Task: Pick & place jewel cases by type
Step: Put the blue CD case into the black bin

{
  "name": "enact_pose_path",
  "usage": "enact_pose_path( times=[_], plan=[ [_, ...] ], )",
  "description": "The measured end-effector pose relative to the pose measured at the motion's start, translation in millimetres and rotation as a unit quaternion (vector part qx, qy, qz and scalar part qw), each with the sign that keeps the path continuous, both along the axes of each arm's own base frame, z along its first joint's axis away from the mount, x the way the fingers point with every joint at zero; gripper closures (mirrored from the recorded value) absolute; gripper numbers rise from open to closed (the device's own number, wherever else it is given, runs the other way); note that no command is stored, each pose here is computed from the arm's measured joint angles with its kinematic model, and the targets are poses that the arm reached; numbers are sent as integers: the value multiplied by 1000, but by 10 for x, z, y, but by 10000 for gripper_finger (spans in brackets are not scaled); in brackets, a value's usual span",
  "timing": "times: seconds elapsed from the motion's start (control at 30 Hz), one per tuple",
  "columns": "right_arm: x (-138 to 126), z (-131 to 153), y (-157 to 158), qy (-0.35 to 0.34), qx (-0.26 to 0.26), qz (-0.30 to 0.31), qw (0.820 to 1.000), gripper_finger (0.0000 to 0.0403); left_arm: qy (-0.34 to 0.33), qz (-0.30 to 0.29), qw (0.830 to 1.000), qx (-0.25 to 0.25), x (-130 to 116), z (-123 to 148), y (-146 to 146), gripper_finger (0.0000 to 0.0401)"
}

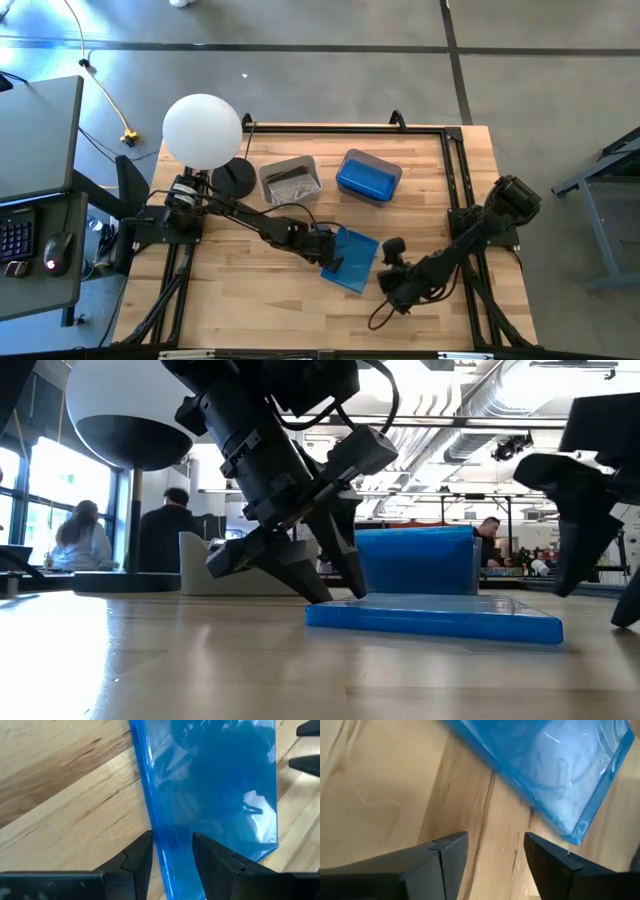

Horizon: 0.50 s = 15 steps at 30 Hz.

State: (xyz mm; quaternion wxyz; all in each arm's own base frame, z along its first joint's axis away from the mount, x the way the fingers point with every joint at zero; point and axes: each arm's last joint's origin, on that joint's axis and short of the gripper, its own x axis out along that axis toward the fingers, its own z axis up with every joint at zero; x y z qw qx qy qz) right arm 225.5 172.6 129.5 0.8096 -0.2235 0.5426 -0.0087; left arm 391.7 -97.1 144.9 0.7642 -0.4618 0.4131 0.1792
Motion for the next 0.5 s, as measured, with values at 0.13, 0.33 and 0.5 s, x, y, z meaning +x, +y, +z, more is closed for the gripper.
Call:
enact_pose_path(
  times=[0.13, 0.33, 0.5],
  plan=[
    [108, 8, -53, -18, 54, -52, 997, 189, 1, 13, 1000, -14, 3, 0, 8, 264],
    [239, 6, -246, -4, 148, -187, 971, 179, -19, 3, 999, -32, 40, 14, -11, 264],
    [293, 6, -326, -4, 170, -225, 960, 182, -12, 0, 999, -33, 42, -27, -9, 264]
  ],
)
